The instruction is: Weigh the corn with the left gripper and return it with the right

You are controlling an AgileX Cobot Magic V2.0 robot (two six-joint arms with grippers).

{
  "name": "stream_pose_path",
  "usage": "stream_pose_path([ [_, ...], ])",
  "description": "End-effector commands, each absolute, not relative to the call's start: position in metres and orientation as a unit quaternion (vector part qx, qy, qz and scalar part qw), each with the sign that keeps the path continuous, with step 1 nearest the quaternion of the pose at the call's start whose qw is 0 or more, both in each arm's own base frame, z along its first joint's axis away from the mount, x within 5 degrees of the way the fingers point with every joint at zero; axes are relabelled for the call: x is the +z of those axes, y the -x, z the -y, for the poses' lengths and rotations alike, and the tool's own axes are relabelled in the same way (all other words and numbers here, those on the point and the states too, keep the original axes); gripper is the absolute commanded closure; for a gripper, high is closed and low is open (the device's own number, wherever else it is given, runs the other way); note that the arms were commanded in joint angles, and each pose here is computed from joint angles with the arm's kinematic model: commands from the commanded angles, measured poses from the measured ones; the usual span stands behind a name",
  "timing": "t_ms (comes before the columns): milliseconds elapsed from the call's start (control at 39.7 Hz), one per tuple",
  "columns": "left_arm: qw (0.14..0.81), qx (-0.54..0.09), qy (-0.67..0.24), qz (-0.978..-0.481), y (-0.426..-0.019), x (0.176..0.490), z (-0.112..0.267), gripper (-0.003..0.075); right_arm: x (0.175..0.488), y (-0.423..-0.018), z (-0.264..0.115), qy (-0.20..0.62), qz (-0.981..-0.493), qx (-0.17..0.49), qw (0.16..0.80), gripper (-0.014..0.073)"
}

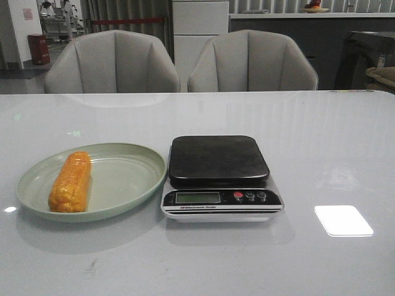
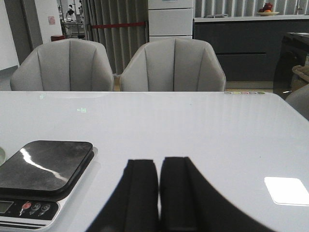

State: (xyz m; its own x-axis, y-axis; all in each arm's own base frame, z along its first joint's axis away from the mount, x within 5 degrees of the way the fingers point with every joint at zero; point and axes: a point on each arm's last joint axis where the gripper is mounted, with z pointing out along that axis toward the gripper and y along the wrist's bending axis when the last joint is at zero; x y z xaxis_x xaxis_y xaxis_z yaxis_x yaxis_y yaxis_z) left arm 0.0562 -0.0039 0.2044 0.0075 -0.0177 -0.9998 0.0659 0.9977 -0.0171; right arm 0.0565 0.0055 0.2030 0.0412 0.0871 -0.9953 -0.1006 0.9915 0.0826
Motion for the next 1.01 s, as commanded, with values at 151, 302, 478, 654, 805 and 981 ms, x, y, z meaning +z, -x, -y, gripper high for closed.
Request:
stream_pose_path([
  [151, 0.733, -0.032, -0.010, -0.679, -0.0557, 0.2022, 0.0033, 0.0596, 0.2080, -0.0548, -0.0049, 0.007, -0.656, 0.059, 0.752, 0.0410],
  [302, 0.733, -0.032, -0.010, -0.679, -0.0557, 0.2022, 0.0033, 0.0596, 0.2080, -0.0548, -0.0049, 0.007, -0.656, 0.059, 0.752, 0.0410],
  [478, 0.733, -0.032, -0.010, -0.679, -0.0557, 0.2022, 0.0033, 0.0596, 0.2080, -0.0548, -0.0049, 0.007, -0.656, 0.059, 0.752, 0.0410],
  [654, 0.733, -0.032, -0.010, -0.679, -0.0557, 0.2022, 0.0033, 0.0596, 0.2080, -0.0548, -0.0049, 0.007, -0.656, 0.059, 0.752, 0.0410],
  [805, 0.739, -0.033, -0.009, -0.673, -0.0555, 0.2037, 0.0031, 0.0596, 0.2080, -0.0548, -0.0049, 0.007, -0.656, 0.059, 0.752, 0.0410],
  [981, 0.766, -0.032, -0.005, -0.641, -0.0546, 0.2113, 0.0024, 0.0596, 0.2080, -0.0548, -0.0049, 0.007, -0.656, 0.059, 0.752, 0.0410],
])
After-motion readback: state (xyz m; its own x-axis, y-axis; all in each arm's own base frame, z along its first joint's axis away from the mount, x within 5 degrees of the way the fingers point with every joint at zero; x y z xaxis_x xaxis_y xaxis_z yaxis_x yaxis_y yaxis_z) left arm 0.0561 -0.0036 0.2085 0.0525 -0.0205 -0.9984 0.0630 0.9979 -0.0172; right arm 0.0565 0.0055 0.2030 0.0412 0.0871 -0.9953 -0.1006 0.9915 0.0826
